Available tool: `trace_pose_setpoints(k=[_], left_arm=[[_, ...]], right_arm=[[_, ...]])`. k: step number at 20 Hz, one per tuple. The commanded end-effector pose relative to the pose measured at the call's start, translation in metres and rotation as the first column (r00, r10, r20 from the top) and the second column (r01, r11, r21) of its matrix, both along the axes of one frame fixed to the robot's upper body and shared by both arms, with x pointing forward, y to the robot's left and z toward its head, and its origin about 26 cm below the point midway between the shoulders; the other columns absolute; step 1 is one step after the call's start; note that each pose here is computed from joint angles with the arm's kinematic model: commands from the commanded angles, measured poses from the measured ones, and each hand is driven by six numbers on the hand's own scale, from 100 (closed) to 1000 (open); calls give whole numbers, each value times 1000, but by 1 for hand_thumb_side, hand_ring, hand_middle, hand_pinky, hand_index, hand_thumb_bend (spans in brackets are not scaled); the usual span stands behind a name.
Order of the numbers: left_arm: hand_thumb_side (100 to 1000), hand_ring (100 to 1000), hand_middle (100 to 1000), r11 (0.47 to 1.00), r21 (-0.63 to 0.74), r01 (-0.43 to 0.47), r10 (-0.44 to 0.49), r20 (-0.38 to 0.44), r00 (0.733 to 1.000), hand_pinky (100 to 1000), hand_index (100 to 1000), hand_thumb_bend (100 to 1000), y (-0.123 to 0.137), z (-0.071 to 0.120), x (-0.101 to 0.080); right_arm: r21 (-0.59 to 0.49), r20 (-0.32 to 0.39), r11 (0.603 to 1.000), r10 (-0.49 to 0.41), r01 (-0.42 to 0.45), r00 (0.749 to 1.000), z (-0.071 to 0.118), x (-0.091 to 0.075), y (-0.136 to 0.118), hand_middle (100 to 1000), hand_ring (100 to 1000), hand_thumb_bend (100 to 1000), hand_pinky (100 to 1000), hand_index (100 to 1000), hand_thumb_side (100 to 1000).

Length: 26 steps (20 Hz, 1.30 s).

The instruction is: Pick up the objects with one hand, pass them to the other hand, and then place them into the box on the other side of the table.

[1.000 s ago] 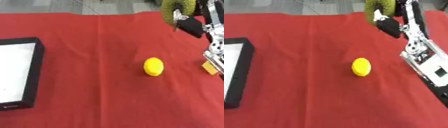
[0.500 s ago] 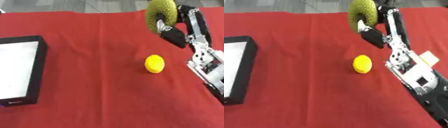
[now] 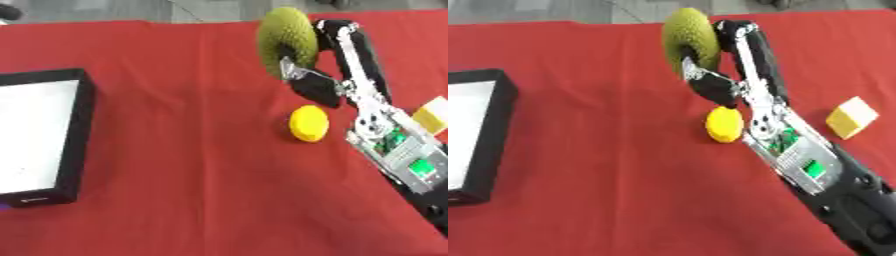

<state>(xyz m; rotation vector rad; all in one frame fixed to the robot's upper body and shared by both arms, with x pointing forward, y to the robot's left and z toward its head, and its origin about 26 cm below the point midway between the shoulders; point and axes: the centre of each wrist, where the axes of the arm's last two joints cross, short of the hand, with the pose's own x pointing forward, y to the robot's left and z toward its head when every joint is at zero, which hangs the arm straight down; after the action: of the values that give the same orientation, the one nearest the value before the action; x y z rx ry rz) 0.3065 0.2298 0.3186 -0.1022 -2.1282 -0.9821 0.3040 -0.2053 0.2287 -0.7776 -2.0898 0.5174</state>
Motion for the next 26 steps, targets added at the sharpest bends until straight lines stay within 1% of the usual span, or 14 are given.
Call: trace_pose_setpoints(k=[1, 7, 10, 13, 15, 20, 26], left_arm=[[716, 860, 753, 993, 118, 2, -7, 41, 999, 817, 749, 100, -1, 13, -6], [706, 861, 762, 952, 307, 14, -34, 60, 998, 818, 776, 100, -12, 19, -9], [700, 862, 771, 922, 387, 18, -51, 76, 996, 820, 792, 100, -19, 21, -10], [689, 867, 785, 892, 451, 29, -82, 100, 992, 823, 807, 100, -28, 22, -11], [679, 872, 796, 869, 493, 34, -106, 118, 987, 828, 823, 100, -33, 24, -12], [624, 886, 819, 820, 573, 15, -131, 163, 978, 846, 847, 100, -46, 24, -14], [519, 880, 811, 799, 599, -53, -98, 217, 971, 844, 858, 100, -55, 20, -15]], right_arm=[[-37, 36, 999, 36, -35, 999, 6, -5, 9, 424, 591, 100, 709, 562, 155], [-86, 8, 992, 97, -96, 995, 0, -8, 25, 426, 590, 100, 708, 563, 133], [-110, -3, 986, 122, -122, 993, -1, -9, 32, 428, 587, 100, 704, 565, 118], [-125, -6, 983, 138, -138, 990, -2, -10, 37, 428, 584, 100, 696, 565, 118], [-134, -10, 980, 146, -146, 989, -3, -11, 39, 429, 583, 100, 695, 566, 103], [-166, -27, 971, 172, -174, 985, -6, -13, 46, 431, 585, 100, 697, 566, 100], [-207, -42, 955, 209, -213, 977, -8, -15, 54, 433, 585, 100, 696, 565, 100]])
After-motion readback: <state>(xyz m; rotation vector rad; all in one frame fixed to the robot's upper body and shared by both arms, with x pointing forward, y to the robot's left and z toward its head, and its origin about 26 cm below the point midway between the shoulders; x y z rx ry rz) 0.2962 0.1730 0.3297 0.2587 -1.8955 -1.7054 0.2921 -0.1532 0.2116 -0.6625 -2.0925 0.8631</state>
